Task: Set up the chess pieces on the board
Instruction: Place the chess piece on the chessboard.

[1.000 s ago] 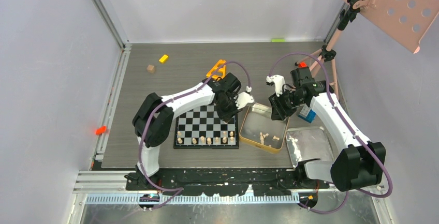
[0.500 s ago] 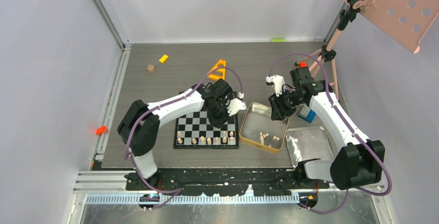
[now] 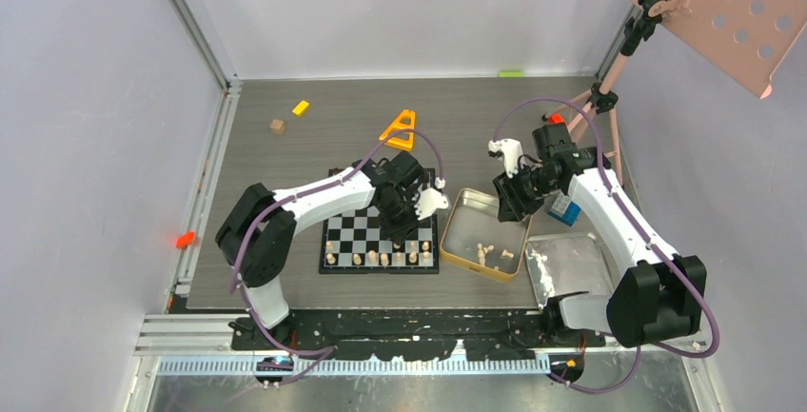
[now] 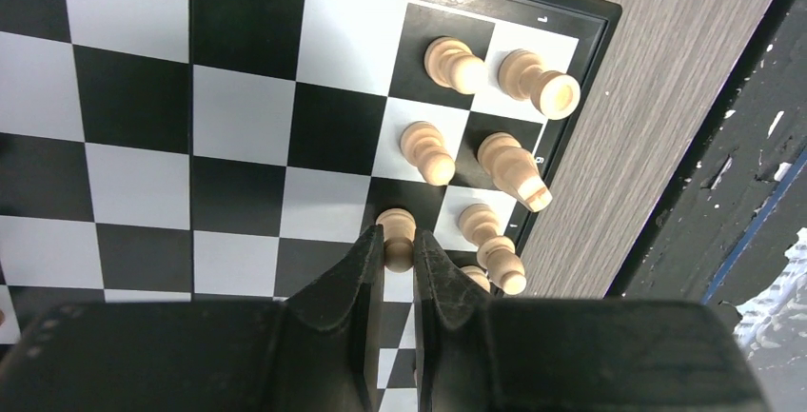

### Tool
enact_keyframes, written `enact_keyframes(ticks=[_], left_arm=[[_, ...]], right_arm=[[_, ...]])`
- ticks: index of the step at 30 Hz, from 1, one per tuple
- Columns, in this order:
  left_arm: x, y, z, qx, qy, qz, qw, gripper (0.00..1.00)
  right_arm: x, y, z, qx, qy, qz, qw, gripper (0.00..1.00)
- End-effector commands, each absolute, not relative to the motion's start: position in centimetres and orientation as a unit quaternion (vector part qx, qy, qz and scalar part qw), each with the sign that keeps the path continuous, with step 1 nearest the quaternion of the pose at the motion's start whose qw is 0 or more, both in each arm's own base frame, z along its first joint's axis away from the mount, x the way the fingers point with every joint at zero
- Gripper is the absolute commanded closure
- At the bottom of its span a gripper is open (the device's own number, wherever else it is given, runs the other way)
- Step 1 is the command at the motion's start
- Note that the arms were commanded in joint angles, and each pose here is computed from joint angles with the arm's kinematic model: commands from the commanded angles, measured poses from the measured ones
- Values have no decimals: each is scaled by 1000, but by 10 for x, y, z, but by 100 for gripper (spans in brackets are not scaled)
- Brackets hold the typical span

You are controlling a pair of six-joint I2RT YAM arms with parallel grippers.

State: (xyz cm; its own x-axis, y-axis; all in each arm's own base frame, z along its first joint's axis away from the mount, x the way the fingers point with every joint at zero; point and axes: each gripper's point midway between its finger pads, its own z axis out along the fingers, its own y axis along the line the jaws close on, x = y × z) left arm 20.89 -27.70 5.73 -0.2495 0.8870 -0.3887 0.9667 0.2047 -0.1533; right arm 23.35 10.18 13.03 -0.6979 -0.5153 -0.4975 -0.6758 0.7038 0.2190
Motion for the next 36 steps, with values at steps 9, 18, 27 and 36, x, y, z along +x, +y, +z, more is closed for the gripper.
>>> enact_keyframes(ticks=[9, 18, 27, 36], left_arm=[[204, -287, 74, 600, 758, -219, 130, 100], [206, -290, 71, 599, 759, -218, 131, 100], [207, -290, 67, 600, 759, -215, 130, 93], [201, -286, 65, 604, 758, -216, 121, 91]], right_arm=[[232, 103, 129, -334, 898, 205, 201, 55], [232, 104, 129, -334, 898, 206, 199, 55], [230, 104, 127, -335, 898, 208, 195, 55], [231, 103, 126, -336, 899, 208, 191, 55]])
